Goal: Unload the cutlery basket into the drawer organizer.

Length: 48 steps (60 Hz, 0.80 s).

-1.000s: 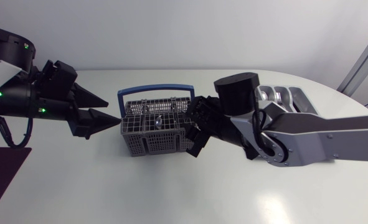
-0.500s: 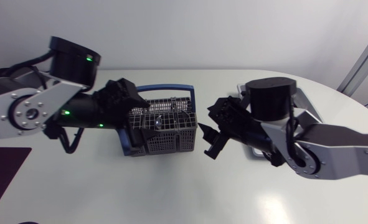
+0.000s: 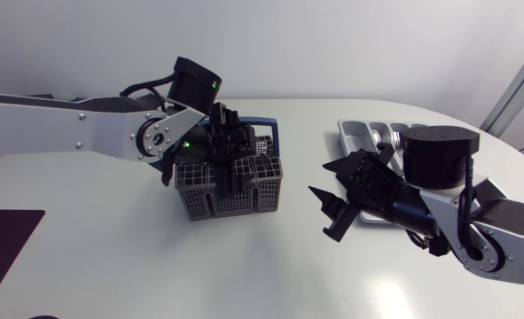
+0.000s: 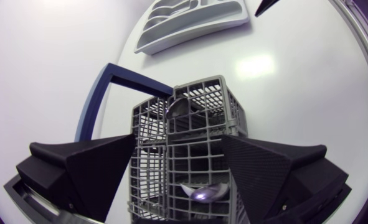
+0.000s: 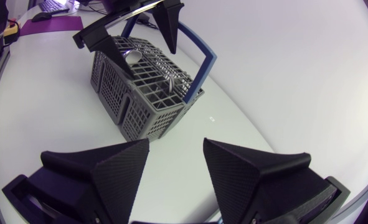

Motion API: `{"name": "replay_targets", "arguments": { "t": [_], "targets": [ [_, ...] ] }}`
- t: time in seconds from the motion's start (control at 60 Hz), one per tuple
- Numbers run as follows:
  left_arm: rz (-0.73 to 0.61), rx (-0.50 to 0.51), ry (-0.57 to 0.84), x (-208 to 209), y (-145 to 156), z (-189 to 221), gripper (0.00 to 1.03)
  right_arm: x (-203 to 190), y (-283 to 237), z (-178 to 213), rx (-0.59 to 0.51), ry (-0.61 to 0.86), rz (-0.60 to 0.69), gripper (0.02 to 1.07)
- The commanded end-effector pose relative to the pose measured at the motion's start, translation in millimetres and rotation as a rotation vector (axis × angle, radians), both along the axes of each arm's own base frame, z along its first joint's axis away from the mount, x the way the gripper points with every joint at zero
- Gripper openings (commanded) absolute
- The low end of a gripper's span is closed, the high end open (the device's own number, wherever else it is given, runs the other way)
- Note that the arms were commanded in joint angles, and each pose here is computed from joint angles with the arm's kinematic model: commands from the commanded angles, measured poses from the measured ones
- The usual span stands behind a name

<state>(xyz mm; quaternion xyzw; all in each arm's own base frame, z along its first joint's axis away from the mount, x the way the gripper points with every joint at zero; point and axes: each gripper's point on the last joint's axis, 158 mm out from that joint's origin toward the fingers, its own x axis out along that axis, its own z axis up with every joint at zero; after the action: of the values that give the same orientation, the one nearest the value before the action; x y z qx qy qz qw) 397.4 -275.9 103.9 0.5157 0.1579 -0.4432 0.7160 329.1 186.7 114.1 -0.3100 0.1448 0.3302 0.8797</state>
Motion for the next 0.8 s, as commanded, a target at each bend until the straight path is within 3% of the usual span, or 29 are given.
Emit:
{"name": "replay_targets", "arguments": {
  "t": [0.0, 0.1, 0.267, 0.417, 0.517, 0.783],
  "targets": [
    [-0.075, 0.075, -0.067, 6, -9, -1, 0.91, -2, -10, -10, -0.017, 0.016, -0.004, 0.67],
    [-0.115, 0.108, -0.095, 2, -14, 0, 0.83, 2, -16, -10, -0.016, 0.015, -0.012, 0.67],
    [-0.181, 0.124, -0.145, -9, -27, 9, 0.55, 2, -19, -17, -0.016, 0.031, -0.010, 0.67],
    [-0.200, 0.169, -0.194, -8, -31, 4, 0.55, 1, -20, -20, -0.018, 0.031, -0.008, 0.67],
    [-0.203, 0.189, -0.221, -3, -31, 3, 0.47, 0, -21, -22, -0.011, 0.038, -0.002, 0.67],
    [-0.229, 0.272, -0.247, 3, -30, -9, 0.47, -4, -25, -27, -0.009, 0.046, -0.007, 0.67]
  ]
}}
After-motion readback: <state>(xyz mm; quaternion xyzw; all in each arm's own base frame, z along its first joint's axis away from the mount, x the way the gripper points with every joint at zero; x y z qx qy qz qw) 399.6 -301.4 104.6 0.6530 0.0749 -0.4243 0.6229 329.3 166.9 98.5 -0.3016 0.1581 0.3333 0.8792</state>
